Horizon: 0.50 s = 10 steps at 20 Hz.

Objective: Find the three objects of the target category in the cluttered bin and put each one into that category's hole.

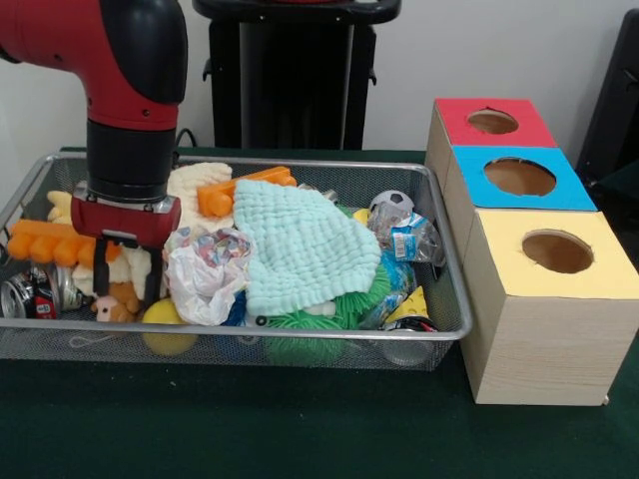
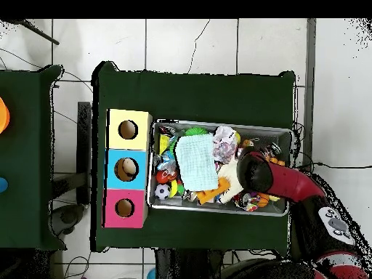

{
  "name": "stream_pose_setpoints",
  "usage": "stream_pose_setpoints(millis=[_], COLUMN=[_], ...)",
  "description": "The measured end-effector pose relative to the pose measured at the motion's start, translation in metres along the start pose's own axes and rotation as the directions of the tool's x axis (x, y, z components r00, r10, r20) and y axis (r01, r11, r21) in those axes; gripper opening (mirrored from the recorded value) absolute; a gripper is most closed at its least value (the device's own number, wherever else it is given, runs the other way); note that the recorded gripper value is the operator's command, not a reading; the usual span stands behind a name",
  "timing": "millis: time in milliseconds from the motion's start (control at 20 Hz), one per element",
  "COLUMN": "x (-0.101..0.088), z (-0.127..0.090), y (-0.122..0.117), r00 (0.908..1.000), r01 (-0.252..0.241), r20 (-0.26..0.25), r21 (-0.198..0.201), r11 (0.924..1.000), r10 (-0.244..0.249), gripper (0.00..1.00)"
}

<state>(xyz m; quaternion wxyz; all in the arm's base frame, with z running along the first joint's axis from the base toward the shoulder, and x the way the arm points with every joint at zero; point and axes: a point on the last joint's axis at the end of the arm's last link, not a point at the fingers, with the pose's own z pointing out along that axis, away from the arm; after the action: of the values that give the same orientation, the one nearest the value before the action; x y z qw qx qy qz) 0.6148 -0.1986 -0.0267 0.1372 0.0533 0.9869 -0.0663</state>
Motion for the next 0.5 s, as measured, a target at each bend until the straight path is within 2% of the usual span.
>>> stream_pose_setpoints(millis=[500], x=[0.014], z=[0.008], y=[-0.005], r00=[0.9995], r01=[-0.018], r20=[-0.025], r21=[-0.009], r11=[0.9998], r10=[0.018], gripper=[1.00])
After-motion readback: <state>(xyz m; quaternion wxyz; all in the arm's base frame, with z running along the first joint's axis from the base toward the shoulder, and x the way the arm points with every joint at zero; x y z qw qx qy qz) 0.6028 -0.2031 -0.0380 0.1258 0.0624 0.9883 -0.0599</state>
